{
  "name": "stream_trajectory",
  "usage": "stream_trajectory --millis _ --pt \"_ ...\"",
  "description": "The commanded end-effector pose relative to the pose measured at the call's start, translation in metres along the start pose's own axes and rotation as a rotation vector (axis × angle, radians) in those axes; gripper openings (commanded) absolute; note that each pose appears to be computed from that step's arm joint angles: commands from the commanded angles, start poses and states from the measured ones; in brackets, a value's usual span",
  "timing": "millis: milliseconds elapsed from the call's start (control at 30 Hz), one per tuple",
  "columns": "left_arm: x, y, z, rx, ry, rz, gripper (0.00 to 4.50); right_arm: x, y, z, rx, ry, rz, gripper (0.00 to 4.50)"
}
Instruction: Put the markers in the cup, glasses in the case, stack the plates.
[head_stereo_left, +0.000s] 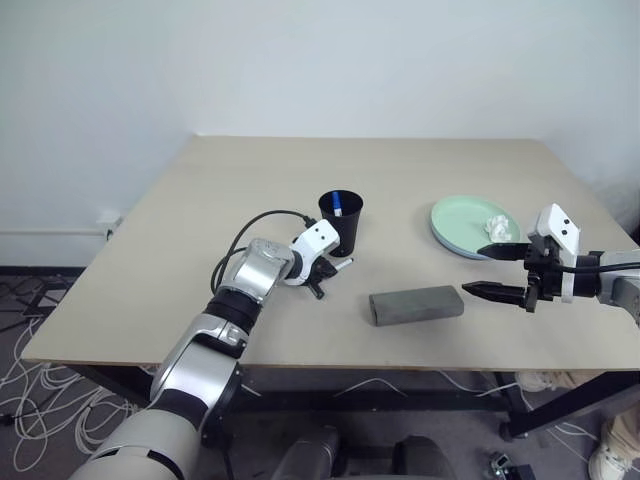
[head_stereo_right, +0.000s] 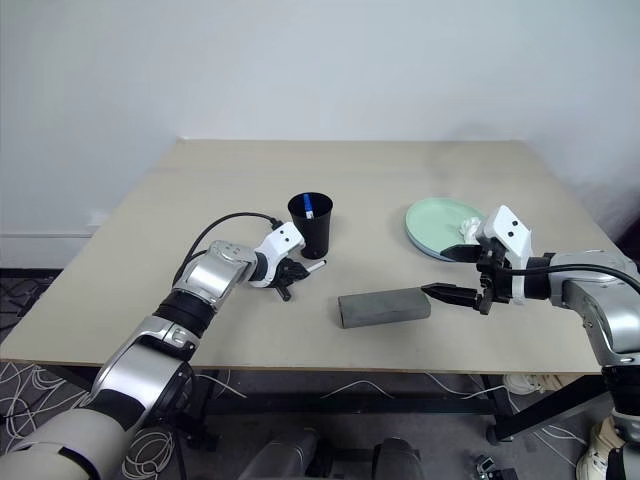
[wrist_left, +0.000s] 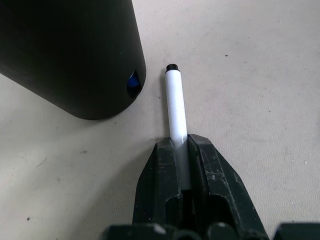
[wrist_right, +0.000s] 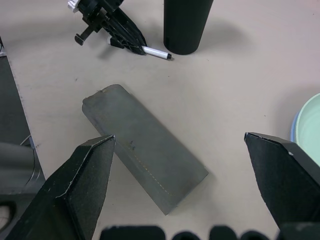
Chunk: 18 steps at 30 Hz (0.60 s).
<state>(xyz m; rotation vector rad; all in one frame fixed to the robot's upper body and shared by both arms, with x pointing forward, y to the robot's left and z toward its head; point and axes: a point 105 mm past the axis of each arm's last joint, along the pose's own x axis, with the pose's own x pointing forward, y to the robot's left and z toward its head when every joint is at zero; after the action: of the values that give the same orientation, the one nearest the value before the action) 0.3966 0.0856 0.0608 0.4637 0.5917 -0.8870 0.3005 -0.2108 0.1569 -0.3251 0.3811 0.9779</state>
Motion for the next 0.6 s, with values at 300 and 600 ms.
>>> stream_trajectory --millis 300,600 --pt "-0.033 -0.028 0.037 0.145 -0.166 -0.237 0.05 -0.006 -0.003 0.015 -0.045 -0.031 -0.010 4.50" --pt "-0.070 -0.039 0.101 0.127 -0.440 -0.337 0.05 -0.006 -0.003 0.015 -0.044 -0.032 -0.009 4.50"
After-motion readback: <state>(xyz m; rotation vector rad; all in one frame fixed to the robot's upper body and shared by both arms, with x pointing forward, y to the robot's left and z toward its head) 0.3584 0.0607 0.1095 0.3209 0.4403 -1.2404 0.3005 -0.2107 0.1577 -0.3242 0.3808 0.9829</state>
